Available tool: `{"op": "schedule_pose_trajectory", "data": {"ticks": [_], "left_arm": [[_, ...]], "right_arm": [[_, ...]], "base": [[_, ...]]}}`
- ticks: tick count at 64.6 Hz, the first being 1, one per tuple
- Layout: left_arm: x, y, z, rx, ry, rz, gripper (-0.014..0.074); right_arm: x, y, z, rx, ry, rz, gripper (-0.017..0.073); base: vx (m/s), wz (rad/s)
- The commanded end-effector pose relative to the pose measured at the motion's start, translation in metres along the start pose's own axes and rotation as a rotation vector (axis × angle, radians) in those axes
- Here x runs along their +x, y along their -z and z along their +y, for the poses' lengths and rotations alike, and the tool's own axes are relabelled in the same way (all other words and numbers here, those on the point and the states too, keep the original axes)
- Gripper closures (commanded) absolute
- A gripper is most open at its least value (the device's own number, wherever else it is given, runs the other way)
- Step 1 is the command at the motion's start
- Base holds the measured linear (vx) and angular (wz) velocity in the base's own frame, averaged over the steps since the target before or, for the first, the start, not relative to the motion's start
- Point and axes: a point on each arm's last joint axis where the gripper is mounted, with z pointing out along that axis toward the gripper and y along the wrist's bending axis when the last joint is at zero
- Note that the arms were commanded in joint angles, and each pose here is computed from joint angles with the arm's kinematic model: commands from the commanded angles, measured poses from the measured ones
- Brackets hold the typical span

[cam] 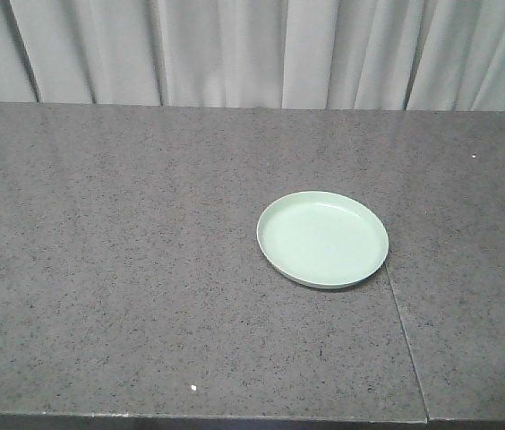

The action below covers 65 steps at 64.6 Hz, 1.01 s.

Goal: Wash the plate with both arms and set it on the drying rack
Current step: 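Move the right gripper above the pale green plate's rim, then lower the right gripper and pinch the plate rim nearest the robot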

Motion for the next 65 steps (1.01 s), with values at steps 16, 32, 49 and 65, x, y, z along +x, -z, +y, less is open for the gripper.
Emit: {"op": "schedule_pose_trajectory", "data": {"ticks": [16,32,49,65], "left_arm": [[-0.017,0.004,-0.002,0.017,0.009,-0.122,0.0600],[-0.017,0.004,-0.002,0.017,0.009,-0.122,0.0600],[-0.017,0.004,-0.002,0.017,0.009,-0.122,0.0600],[-0.017,0.004,-0.002,0.017,0.009,-0.122,0.0600]], "right_arm": [[-0.044,-0.046,0.000,0.039,0.113,-0.071,-0.0036],[-0.068,-0.091,0.004,0.016,0.224,0.073,0.0006],[-0.077,-0.175,0.003,-0.040,0.238,0.361,0.0012],[-0.045,-0.257,-0.014,-0.020,0.183,0.630,0.0012]], "base": [[0.00,0.00],[0.00,0.00],[0.00,0.00],[0.00,0.00]]}}
